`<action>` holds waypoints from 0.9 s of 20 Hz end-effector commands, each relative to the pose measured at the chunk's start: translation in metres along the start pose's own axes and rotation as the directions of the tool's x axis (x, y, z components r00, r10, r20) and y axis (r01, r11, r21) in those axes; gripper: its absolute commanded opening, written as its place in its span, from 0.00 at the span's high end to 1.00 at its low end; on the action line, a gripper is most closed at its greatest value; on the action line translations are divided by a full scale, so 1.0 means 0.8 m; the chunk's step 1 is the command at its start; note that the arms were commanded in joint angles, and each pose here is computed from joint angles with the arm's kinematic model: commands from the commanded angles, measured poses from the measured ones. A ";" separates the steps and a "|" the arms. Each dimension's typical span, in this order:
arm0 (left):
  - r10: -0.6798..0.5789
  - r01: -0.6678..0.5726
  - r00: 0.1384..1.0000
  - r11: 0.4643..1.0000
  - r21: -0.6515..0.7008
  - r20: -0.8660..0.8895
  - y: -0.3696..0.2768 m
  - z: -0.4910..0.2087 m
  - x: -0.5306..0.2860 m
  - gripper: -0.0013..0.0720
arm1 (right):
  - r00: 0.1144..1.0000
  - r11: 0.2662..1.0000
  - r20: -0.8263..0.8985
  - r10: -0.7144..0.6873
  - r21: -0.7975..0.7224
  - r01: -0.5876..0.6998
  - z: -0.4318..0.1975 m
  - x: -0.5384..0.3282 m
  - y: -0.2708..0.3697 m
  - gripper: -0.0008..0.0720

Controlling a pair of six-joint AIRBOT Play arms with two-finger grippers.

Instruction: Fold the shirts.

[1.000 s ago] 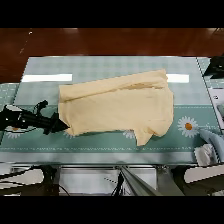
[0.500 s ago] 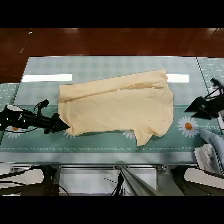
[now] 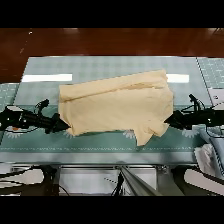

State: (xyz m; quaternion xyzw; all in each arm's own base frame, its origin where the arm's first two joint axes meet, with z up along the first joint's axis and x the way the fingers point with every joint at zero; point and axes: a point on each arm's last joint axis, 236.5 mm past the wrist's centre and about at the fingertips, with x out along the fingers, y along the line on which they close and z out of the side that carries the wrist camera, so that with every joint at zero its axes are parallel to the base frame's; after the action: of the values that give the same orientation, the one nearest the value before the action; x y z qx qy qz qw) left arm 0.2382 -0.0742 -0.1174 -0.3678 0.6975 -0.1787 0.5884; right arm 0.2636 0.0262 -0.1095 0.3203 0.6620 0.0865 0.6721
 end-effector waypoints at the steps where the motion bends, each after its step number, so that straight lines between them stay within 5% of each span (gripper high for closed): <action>1: -0.035 0.035 0.999 0.999 0.001 0.007 -0.011 0.002 -0.001 0.95 | 0.989 0.995 0.130 -0.072 -0.053 0.079 0.034 0.026 0.013 0.75; 2: -0.035 0.035 0.999 0.999 0.006 0.008 -0.012 0.002 -0.001 0.95 | 0.988 0.995 0.137 -0.070 -0.057 0.079 0.038 0.025 0.020 0.94; 7: -0.162 0.121 0.972 0.966 0.230 0.171 -0.100 0.034 -0.062 0.95 | 0.946 0.942 0.321 0.047 -0.330 0.065 0.089 -0.099 0.128 0.94; 10: -0.325 0.015 0.848 0.804 0.594 0.418 -0.251 0.046 -0.195 0.95 | 0.741 0.788 0.628 0.239 -0.571 0.231 0.107 -0.286 0.263 0.94; 12: -0.431 -0.224 0.688 0.640 0.735 0.584 -0.361 0.008 -0.307 0.95 | 0.484 0.716 0.792 0.372 -0.577 0.393 0.079 -0.432 0.342 0.94; 14: -0.555 -0.491 0.450 0.500 0.714 0.699 -0.458 -0.068 -0.414 0.95 | 0.210 0.679 0.849 0.486 -0.518 0.521 0.020 -0.561 0.400 0.94; 16: -0.667 -0.688 0.211 0.418 0.594 0.714 -0.525 -0.166 -0.495 0.95 | 0.016 0.679 0.839 0.545 -0.452 0.579 -0.047 -0.648 0.431 0.94; 18: -0.731 -0.788 0.044 0.393 0.473 0.681 -0.562 -0.262 -0.541 0.95 | -0.086 0.708 0.831 0.549 -0.408 0.576 -0.100 -0.696 0.440 0.94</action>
State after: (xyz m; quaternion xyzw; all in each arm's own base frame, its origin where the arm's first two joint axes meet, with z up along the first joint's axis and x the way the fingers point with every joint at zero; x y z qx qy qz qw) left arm 0.2889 -0.0867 0.4177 -0.0268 0.0203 -0.2627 0.9643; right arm 0.3145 0.0263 0.4595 -0.0085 -0.0273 0.1006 0.9945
